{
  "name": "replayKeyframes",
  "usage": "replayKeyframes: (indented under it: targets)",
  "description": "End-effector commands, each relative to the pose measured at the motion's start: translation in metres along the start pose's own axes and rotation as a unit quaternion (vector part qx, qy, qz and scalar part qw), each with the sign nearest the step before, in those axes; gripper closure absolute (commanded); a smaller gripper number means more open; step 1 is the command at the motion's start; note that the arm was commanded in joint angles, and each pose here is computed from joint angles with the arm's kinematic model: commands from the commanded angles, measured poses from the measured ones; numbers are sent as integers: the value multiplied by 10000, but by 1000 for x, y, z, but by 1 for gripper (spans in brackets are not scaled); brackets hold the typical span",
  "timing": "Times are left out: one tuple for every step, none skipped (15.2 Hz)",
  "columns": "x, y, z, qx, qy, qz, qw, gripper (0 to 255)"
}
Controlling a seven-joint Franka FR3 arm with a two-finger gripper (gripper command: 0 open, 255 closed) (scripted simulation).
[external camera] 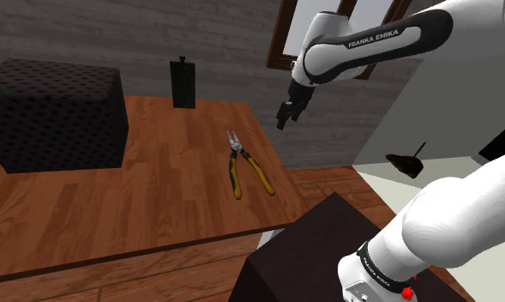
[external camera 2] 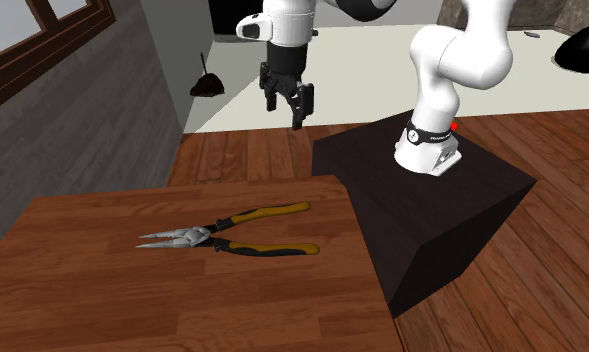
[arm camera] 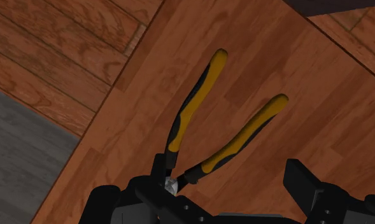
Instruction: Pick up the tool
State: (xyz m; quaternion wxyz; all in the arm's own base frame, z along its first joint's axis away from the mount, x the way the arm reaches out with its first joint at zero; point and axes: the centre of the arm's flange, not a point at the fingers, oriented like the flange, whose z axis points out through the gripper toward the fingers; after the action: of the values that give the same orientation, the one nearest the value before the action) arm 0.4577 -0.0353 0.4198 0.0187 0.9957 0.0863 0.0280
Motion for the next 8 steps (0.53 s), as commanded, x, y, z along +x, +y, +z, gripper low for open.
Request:
replayKeyframes:
  targets:
    - [15, 2, 23, 11, -19, 2, 10000, 0]
    - [22, 4, 34, 16, -29, 4, 10000, 0]
    - [29, 7, 45, 22, -39, 5, 10000, 0]
    - [36, 10, 57, 27, -50, 6, 10000, 0]
    - [43, 13, 68, 32, -60, 8, 10000, 0]
    - [50, 16, 79, 38, -70, 9, 10000, 0]
    - [57, 18, 90, 43, -81, 11, 10000, 0]
    - [64, 21, 101, 48, -91, 12, 9999, 0]
